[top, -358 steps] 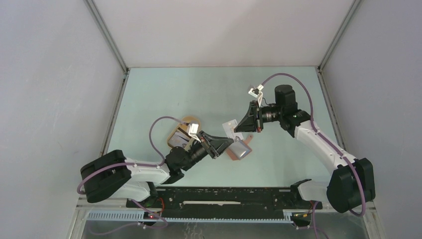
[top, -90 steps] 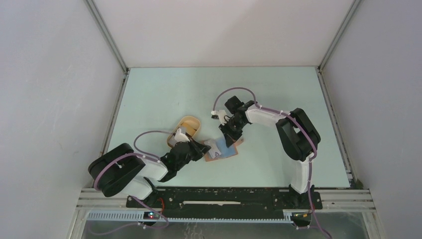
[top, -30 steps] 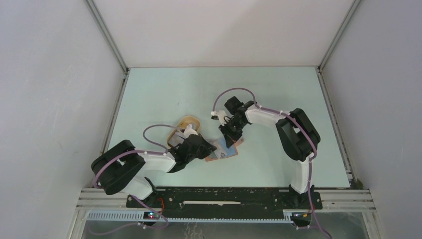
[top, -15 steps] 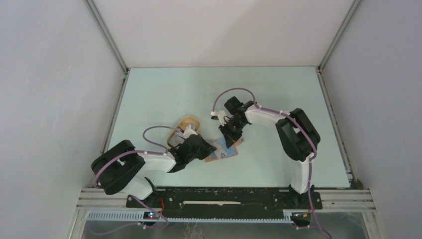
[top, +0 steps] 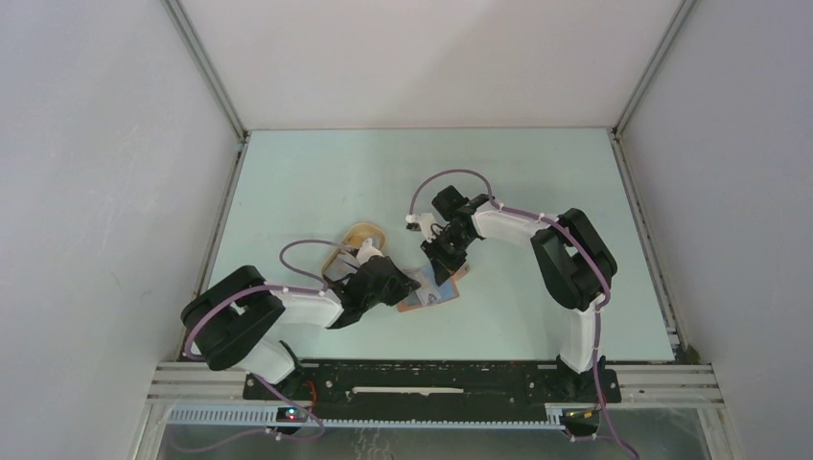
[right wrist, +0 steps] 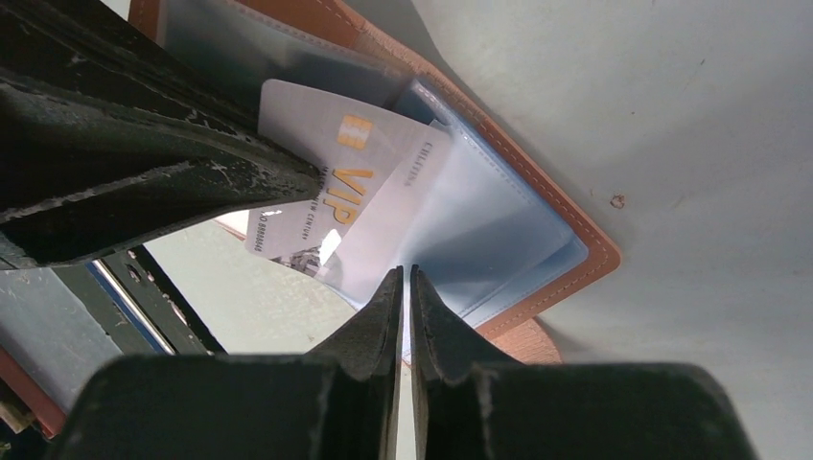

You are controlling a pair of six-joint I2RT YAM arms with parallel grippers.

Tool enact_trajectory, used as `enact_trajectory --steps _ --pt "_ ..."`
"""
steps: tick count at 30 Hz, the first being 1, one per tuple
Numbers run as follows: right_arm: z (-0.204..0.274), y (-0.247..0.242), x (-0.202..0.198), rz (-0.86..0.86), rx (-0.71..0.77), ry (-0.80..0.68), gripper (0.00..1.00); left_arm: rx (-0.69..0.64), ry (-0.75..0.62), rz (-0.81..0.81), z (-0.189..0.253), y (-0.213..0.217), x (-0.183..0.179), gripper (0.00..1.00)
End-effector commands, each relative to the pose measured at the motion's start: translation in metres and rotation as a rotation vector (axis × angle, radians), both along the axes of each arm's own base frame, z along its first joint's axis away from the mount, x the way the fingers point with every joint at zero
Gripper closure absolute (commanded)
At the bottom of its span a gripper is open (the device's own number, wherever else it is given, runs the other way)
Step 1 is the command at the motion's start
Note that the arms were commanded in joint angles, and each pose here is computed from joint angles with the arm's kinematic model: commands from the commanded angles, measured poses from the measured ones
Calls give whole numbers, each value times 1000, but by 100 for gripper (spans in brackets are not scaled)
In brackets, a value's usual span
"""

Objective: Put the credit cards into the card holder
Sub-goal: Insert the credit card into the card holder.

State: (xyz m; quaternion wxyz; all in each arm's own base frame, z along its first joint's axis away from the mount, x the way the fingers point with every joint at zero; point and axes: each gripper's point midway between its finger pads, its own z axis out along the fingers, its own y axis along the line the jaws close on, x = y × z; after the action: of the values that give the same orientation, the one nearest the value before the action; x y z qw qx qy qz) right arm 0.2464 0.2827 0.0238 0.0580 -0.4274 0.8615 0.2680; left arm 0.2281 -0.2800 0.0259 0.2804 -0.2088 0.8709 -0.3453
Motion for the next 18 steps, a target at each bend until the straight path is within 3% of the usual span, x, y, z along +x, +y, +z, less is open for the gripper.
enact_trajectory --steps 1,13,18 --pt "23 14 2 30 71 -31 86 125 100 -90 -34 8 -26 99" --pt "61 9 4 12 260 51 85 118 84 -110 -33 0 -22 95" --pt "72 8 4 -24 347 121 85 106 74 -114 -31 -1 -21 84"
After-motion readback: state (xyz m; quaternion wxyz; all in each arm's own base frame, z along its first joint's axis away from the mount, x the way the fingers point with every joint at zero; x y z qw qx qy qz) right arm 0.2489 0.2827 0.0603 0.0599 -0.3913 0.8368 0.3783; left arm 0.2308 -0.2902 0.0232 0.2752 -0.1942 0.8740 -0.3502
